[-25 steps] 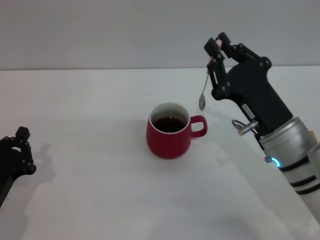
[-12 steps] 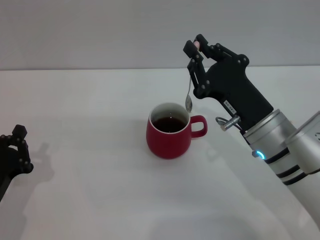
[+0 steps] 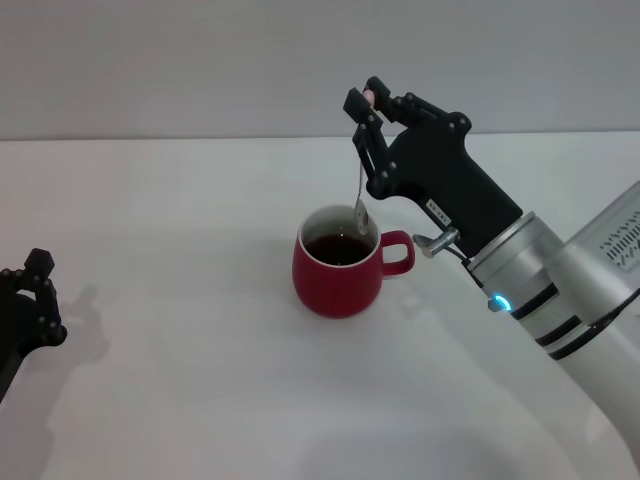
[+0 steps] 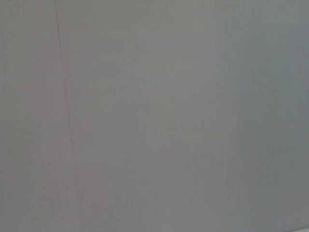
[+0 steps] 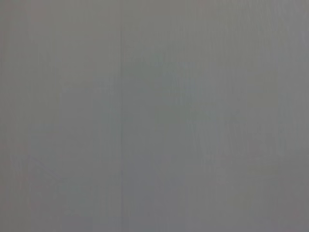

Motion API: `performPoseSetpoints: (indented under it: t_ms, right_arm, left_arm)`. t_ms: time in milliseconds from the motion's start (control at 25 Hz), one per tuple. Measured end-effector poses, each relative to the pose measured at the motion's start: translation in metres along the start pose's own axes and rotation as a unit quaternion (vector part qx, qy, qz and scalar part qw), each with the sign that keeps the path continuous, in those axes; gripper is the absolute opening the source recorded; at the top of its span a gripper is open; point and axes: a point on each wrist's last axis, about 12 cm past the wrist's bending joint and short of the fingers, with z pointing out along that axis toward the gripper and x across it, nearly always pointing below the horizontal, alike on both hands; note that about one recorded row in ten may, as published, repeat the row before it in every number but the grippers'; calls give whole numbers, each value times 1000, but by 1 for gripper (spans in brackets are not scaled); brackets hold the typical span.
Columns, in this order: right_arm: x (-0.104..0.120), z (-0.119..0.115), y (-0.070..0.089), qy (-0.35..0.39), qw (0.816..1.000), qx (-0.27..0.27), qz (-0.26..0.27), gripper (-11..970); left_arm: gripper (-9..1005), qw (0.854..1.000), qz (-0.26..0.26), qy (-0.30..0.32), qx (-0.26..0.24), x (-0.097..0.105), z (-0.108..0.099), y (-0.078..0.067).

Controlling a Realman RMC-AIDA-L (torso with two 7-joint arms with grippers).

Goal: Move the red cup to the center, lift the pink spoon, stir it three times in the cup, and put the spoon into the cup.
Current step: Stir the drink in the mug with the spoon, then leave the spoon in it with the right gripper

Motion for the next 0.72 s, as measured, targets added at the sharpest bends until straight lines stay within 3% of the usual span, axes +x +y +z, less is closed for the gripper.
performPoseSetpoints:
  t_ms: [520,720]
  right_arm:
    - [9,5,5,43,999,-19,8,34]
    - [9,17,6,56,998,-34,2,34]
  left_arm:
    - [-2,1000,-1,1,6,0,-1,-2]
    - [-2,1000,-1,2,6,1,-1,-2]
